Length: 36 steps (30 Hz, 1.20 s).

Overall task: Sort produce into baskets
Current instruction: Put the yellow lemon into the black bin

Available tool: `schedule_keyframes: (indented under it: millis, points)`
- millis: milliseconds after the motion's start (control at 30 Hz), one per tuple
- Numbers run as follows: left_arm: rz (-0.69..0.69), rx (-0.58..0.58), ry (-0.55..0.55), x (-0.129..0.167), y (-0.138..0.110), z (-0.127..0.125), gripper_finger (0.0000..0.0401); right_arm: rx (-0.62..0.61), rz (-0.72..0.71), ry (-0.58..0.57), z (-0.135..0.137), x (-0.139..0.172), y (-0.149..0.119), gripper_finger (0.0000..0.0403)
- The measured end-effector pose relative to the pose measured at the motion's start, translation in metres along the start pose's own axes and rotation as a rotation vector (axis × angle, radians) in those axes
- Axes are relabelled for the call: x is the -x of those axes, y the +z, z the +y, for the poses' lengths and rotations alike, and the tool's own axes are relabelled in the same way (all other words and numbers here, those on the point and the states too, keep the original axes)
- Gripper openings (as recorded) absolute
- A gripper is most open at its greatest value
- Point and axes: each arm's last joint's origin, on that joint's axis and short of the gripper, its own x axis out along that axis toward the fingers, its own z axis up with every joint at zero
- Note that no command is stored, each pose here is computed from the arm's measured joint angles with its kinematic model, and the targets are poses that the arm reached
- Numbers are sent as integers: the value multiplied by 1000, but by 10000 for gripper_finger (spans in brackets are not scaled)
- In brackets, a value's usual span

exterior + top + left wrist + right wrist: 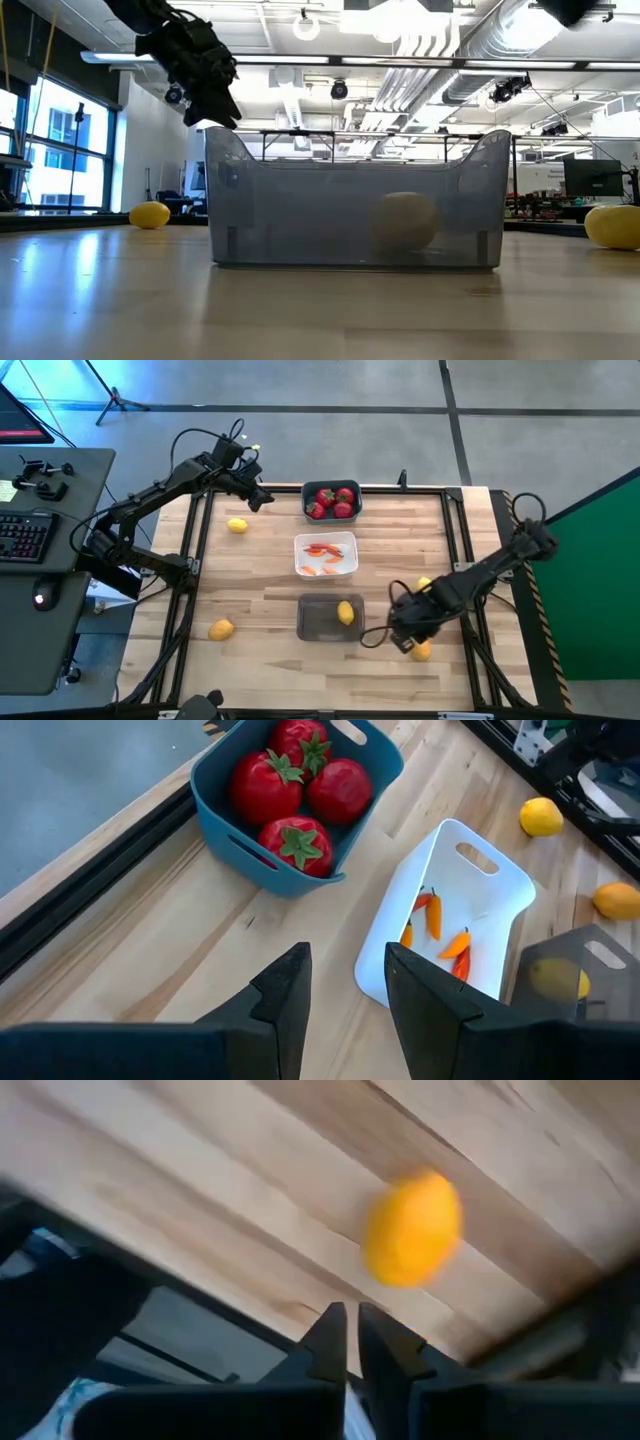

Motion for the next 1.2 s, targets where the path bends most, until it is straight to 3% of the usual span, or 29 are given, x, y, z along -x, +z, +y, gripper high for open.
schedule_keyframes:
  millis: [133,300,433,567,733,1000,1200]
  points:
    - [0,36,4,0,0,0,115,-49,84,-78,-24,-22,-7,57]
    - [-2,38,11,0,0,0,115,-24,145,-64,-34,-49,-4,153]
    - [-12,34,13,0,1,0,115,-50,134,-32,-39,-69,1,232]
    - [-13,38,34,0,1,0,115,-115,70,-83,-51,-81,6,278]
    - [-8,26,54,-1,1,-1,115,-117,-26,-18,-49,-89,10,288]
    - [-3,19,54,-1,1,-1,115,-162,-40,44,-57,-108,16,288]
    - [13,10,54,-1,-1,-1,115,12,-37,80,-47,-100,13,288]
